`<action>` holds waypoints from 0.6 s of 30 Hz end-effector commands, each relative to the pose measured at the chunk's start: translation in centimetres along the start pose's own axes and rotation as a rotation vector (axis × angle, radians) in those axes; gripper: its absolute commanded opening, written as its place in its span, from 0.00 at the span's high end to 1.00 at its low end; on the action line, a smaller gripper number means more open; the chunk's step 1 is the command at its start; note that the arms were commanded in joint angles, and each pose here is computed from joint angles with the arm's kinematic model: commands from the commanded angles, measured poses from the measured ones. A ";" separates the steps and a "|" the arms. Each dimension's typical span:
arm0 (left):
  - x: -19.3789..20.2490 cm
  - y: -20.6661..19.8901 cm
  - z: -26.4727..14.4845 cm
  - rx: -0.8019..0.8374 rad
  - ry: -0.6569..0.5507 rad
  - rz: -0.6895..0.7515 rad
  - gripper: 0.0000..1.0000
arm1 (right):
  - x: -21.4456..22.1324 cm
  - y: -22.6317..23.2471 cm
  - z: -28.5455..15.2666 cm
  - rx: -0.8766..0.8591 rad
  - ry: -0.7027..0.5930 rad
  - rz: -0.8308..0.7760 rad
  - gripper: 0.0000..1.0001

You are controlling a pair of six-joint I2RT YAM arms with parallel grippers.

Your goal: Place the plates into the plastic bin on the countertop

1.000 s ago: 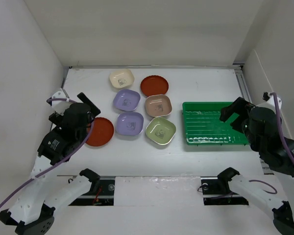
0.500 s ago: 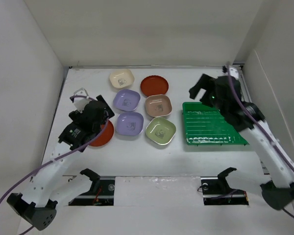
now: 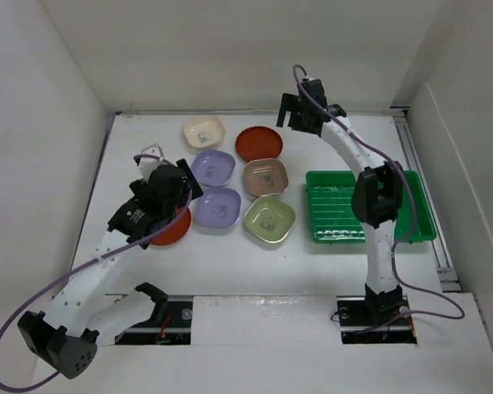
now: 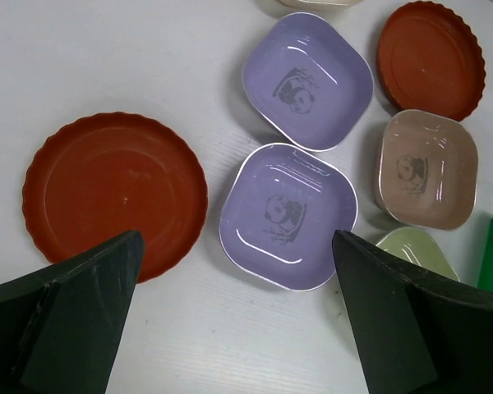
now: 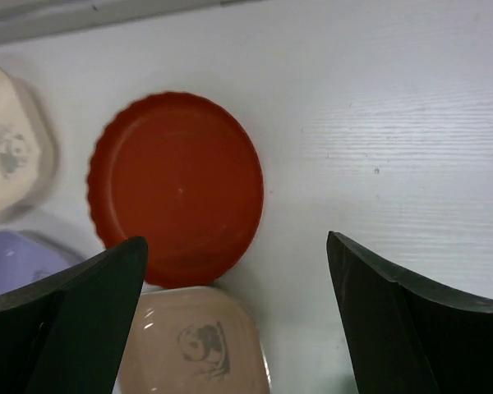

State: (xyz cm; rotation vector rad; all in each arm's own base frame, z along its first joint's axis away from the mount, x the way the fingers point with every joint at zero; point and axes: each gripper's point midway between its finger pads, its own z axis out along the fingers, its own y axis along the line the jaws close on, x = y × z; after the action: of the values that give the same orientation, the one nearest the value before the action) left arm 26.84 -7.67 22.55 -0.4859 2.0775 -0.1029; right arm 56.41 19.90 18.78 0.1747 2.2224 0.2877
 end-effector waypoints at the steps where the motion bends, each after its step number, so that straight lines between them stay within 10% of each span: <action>1: 0.0 -0.6 0.1 0.040 -0.004 0.019 0.00 | 0.0 -0.4 1.7 -0.046 0.041 -0.035 0.05; 18: 0.5 -1.3 0.6 0.059 0.022 0.042 0.00 | 5.9 -0.9 9.7 -0.043 0.173 -0.020 0.27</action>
State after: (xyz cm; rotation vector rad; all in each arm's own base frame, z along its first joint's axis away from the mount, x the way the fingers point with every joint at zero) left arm 27.11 -8.84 21.86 -0.4148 2.1186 -0.1346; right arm 59.43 20.03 5.82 0.1467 2.4533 0.3163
